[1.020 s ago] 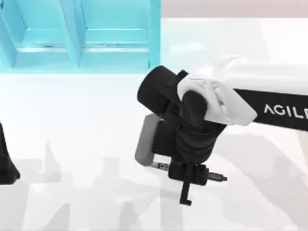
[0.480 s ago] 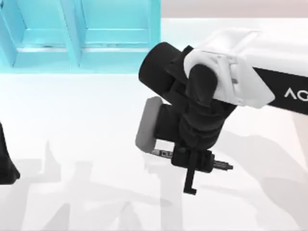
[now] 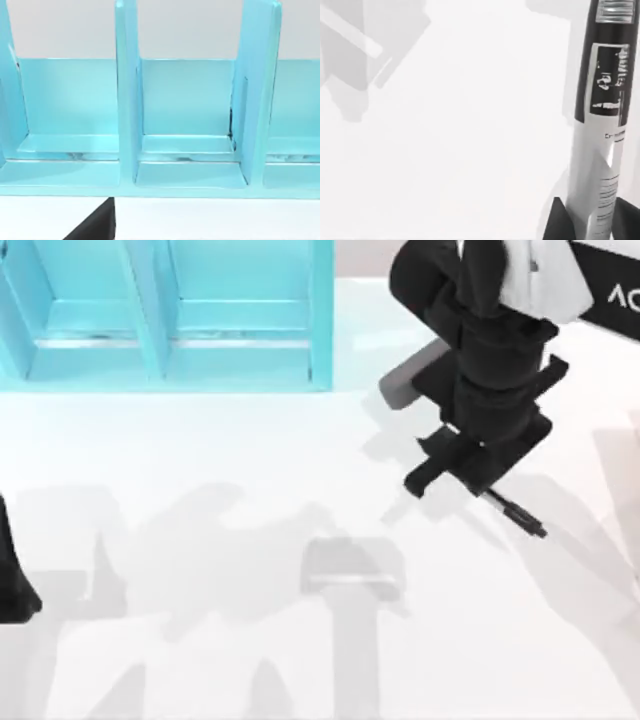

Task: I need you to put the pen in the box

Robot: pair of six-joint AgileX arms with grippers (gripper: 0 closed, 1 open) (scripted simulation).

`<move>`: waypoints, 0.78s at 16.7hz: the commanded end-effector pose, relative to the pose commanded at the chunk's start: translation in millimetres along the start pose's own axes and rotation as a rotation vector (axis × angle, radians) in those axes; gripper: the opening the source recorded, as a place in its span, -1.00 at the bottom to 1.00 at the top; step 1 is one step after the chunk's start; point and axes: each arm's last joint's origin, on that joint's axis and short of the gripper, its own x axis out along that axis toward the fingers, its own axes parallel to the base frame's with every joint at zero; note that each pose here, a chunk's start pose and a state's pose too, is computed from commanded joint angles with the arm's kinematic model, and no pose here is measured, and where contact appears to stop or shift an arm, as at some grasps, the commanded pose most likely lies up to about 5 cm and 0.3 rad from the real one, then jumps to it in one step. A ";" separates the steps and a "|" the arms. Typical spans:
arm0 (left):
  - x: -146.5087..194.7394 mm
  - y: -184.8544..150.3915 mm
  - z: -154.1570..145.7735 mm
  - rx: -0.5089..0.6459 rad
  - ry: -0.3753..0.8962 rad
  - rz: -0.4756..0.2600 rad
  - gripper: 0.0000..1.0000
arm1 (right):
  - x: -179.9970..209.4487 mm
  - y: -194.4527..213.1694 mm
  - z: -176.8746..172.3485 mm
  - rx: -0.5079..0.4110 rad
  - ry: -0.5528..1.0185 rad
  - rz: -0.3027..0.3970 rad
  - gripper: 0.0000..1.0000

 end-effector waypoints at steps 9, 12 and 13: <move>0.0 0.0 0.0 0.000 0.000 0.000 1.00 | 27.5 -251.6 -86.6 1.492 0.340 -0.083 -1.00; 0.0 0.0 0.0 0.000 0.000 0.000 1.00 | 32.4 -306.9 -146.2 1.882 0.425 -0.119 -1.00; 0.0 0.0 0.0 0.000 0.000 0.000 1.00 | 32.6 -319.4 -164.1 1.980 0.445 -0.127 -1.00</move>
